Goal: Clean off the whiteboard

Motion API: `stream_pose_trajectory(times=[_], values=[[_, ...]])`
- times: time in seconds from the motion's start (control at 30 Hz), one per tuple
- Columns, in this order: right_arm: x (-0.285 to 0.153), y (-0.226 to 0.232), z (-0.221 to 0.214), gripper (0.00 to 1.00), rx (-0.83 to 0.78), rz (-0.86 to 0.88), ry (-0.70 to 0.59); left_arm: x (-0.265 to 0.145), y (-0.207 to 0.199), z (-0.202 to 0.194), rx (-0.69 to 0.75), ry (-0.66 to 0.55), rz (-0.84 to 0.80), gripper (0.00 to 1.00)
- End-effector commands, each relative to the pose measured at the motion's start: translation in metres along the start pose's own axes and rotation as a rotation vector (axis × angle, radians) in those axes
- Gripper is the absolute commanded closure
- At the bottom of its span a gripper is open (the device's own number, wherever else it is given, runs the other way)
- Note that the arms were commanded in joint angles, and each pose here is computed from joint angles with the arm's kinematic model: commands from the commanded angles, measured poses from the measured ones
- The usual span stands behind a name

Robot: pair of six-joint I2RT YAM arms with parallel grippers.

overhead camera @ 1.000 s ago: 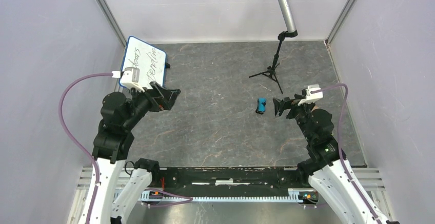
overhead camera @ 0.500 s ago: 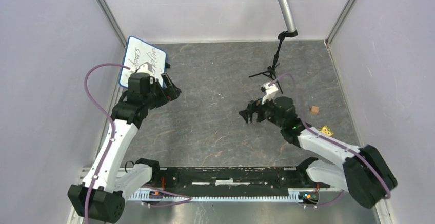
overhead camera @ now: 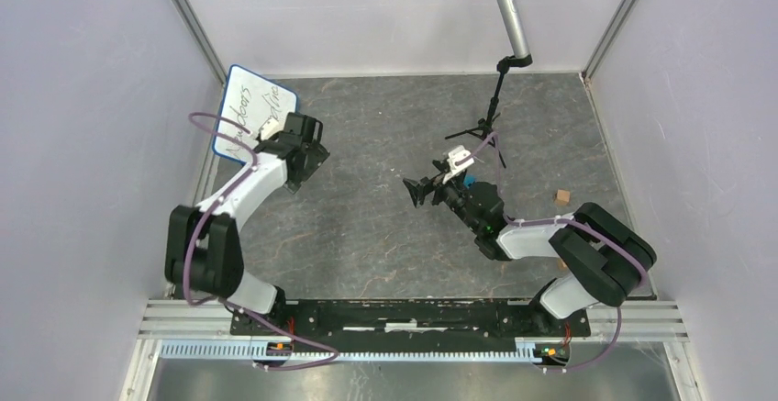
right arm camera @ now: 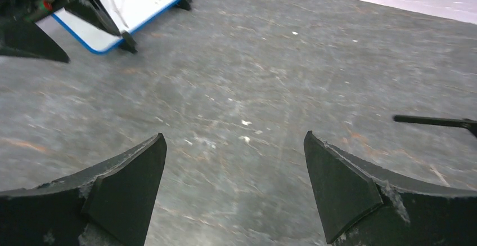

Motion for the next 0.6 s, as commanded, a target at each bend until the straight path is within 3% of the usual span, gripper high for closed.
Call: stream_pose_trajectory(times=[0.0, 0.17, 0.33, 0.47, 0.57], values=[[-0.007, -0.009, 0.02, 0.02, -0.184, -0.066, -0.13, 0.027, -0.018, 0.024, -0.19, -0.179, 0.154, 0.1], [-0.007, -0.013, 0.025, 0.02, -0.294, -0.083, -0.113, 0.056, -0.033, 0.037, -0.189, -0.201, 0.236, 0.24], [0.0, -0.014, 0.022, 0.02, -0.328, -0.094, -0.069, 0.077, -0.041, 0.045, -0.188, -0.173, 0.291, 0.27], [0.001, -0.013, 0.023, 0.02, -0.328, -0.087, -0.071, 0.085, -0.04, 0.042, -0.245, -0.139, 0.3, 0.35], [0.001, -0.013, 0.024, 0.02, -0.329, -0.082, -0.069, 0.089, -0.038, 0.04, -0.258, -0.148, 0.316, 0.35]])
Point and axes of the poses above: each gripper's point midway between its finger pads, its own x axis out along the fingers, its own y axis along the line the jaws close on, z = x × y, the point moved 10 cm from there along -x, back along the fingers, and after that the axes turned 12 degrees about x, right-handed, at the moved point
